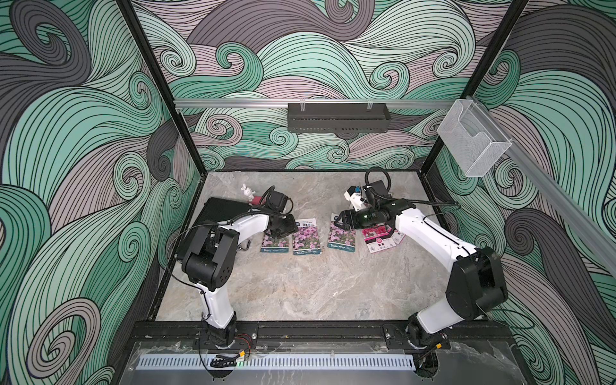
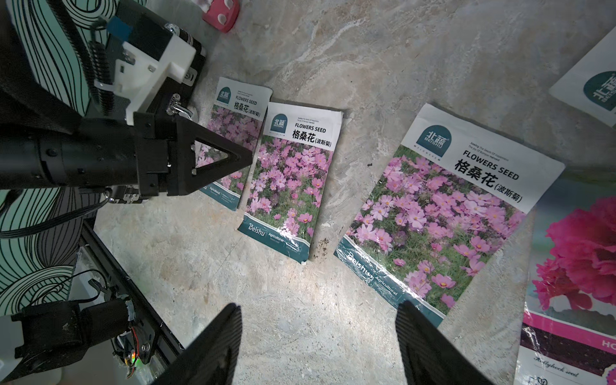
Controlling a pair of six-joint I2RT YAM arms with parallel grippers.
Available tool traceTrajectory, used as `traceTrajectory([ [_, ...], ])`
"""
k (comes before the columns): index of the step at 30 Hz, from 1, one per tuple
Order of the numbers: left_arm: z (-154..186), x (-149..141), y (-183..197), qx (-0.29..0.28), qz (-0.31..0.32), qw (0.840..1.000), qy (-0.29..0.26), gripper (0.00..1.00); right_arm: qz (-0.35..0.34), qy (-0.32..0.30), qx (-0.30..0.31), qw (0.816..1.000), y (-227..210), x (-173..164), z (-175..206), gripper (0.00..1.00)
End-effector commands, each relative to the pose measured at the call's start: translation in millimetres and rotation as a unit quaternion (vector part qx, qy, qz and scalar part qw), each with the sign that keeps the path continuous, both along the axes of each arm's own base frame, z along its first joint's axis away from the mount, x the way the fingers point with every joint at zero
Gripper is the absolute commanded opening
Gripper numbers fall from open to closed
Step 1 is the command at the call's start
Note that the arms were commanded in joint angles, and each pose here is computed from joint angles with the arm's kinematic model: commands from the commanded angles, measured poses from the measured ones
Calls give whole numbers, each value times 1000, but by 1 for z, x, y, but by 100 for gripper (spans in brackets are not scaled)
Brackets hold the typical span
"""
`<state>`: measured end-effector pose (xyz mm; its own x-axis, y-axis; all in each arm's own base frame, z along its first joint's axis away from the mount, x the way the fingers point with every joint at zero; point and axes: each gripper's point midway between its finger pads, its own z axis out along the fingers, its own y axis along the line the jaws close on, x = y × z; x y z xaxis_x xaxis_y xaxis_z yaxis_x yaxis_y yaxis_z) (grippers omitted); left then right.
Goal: Arrange the seed packets in a row
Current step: Place the seed packet at the center of the board, then adjust the seed packet at the center of the board.
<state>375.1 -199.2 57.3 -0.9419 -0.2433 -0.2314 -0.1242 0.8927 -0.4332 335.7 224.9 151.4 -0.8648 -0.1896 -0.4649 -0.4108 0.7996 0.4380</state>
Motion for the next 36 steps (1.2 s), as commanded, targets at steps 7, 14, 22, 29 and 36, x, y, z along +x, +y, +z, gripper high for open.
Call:
traceTrajectory([
  [7,110,16,23,42,-5,993,-112,47,52,20,-45,997,50,-12,-33,72],
  [14,139,2,45,30,14,989,-145,47,61,61,-83,993,76,-26,-77,71],
  [22,145,-12,48,-2,23,984,-176,47,34,101,-74,992,83,-39,-112,71],
  [29,140,-18,42,-20,12,988,-153,47,29,125,-68,989,93,-44,-129,70],
  [36,140,-18,40,-28,8,988,-152,47,25,138,-54,989,103,-47,-134,70],
])
